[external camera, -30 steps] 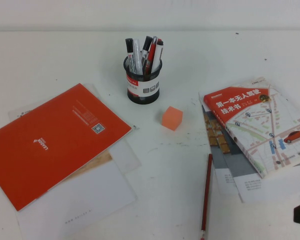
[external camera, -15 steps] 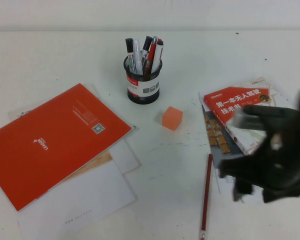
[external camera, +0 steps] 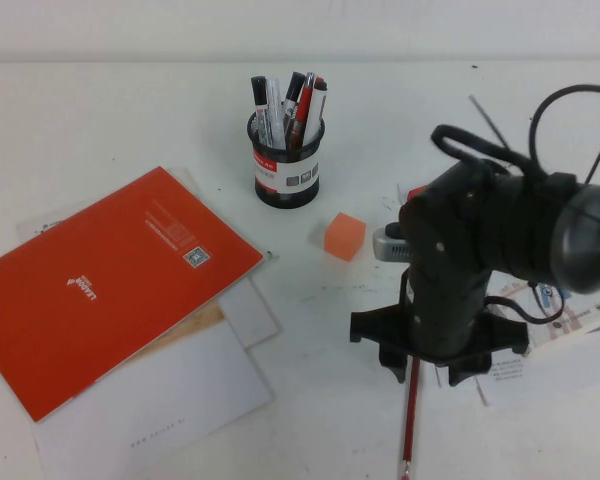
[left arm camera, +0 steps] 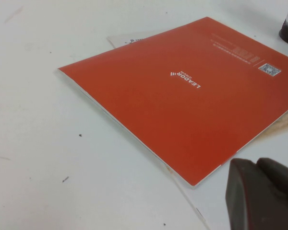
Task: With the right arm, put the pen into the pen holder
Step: Pick up the pen on the table
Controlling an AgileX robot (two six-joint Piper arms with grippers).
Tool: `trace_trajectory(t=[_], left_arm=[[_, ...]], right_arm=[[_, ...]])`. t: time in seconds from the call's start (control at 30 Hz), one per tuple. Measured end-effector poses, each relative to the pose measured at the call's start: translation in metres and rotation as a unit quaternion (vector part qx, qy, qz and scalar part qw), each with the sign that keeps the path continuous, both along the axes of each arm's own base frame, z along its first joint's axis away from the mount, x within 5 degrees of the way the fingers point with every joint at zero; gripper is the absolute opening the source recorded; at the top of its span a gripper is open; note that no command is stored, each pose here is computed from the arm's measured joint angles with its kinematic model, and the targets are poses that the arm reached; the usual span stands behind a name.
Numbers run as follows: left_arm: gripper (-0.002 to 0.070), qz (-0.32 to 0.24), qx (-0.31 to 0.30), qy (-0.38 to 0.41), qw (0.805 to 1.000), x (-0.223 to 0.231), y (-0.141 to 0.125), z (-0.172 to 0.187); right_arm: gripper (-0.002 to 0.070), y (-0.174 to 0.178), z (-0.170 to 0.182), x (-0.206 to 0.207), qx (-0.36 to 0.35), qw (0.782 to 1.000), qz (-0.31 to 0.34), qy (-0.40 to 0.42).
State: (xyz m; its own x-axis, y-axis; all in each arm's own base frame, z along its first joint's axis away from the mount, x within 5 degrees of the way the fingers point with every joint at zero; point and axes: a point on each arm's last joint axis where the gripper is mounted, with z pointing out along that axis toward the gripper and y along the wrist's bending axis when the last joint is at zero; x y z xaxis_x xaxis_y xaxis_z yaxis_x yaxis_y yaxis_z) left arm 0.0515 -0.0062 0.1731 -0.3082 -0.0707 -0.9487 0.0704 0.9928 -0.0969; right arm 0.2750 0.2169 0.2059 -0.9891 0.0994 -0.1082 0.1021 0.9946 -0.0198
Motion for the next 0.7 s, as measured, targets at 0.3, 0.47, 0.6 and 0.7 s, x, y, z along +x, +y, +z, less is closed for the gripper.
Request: trace_trajectory(t=[0.3,0.47,0.6,0.7], left_arm=[[-0.0002,0.0,0.0,0.0,1.0,0.0,0.0,0.0],[-0.0002,0.0,0.0,0.0,1.0,0.0,0.0,0.0],[-0.0003,0.0,0.0,0.0,1.0,0.0,0.0,0.0],[-0.0002,0.0,0.0,0.0,1.0,0.0,0.0,0.0]], right_arm=[[0.0374,0.014,-0.022,0.01,0.018,1.0,-0.015,-0.016],[0.0337,0.015,-0.032,0.012,0.017,0.999,-0.03,-0.009],[0.0258,0.015,-0.032,0.013,0.018,0.999,-0.033,-0.01],[0.016,0.015,-0.031,0.013,0.019,0.999,-0.034,-0.011]])
